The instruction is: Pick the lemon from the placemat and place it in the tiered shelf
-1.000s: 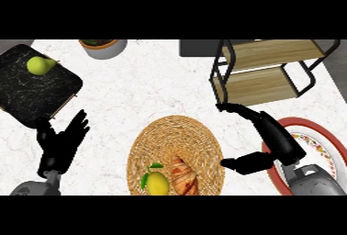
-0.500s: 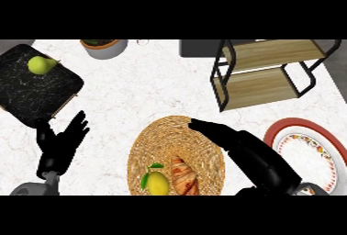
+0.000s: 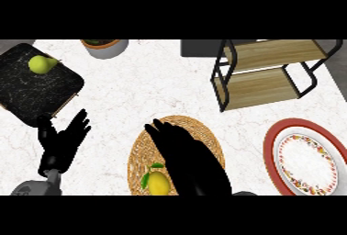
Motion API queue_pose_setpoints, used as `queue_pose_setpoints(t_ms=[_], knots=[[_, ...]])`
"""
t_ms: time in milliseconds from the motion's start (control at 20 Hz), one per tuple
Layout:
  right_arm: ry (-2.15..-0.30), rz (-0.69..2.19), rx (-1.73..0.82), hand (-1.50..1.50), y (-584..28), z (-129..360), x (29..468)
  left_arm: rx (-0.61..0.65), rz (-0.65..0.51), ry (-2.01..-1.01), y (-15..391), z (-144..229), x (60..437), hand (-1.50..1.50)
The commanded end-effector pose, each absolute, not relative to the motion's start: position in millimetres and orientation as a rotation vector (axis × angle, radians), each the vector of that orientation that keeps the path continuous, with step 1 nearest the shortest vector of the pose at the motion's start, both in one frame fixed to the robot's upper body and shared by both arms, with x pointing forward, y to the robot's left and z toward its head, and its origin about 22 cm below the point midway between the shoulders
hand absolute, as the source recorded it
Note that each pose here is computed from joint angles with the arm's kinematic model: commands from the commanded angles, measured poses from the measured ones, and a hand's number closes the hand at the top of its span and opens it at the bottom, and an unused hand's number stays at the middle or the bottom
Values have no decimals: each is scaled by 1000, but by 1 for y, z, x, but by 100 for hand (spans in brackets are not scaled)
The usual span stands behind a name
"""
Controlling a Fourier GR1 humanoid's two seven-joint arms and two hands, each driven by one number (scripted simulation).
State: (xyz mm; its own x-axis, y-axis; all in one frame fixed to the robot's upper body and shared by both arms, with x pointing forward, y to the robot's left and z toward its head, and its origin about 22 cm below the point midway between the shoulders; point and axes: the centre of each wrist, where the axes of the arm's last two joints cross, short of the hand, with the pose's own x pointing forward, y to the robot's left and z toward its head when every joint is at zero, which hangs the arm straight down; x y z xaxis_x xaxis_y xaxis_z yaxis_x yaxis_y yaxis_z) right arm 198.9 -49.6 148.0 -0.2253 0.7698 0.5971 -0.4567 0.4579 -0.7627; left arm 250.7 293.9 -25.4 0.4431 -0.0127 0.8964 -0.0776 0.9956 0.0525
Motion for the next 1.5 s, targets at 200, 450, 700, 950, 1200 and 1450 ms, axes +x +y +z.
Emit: queue_pose_setpoints(t_ms=[200, 450, 700, 950, 1200, 1450], knots=[[-1184, 1248, -439, -150, 1, 128, 194, 89, 41, -1110, 289, -22, 262, 0], [-1183, 1285, -484, -150, 5, 120, 201, 95, 49, -1127, 284, -32, 244, 0], [-1101, 1273, -543, -150, 8, 93, 190, 89, 46, -1113, 285, -30, 249, 0], [-1101, 1287, -594, -150, 15, 89, 180, 84, 44, -1119, 301, -23, 257, 0], [-1105, 1283, -616, -150, 13, 63, 178, 79, 50, -1098, 299, -36, 248, 0], [-1080, 1300, -634, -150, 16, 65, 192, 88, 38, -1103, 286, -32, 240, 0]])
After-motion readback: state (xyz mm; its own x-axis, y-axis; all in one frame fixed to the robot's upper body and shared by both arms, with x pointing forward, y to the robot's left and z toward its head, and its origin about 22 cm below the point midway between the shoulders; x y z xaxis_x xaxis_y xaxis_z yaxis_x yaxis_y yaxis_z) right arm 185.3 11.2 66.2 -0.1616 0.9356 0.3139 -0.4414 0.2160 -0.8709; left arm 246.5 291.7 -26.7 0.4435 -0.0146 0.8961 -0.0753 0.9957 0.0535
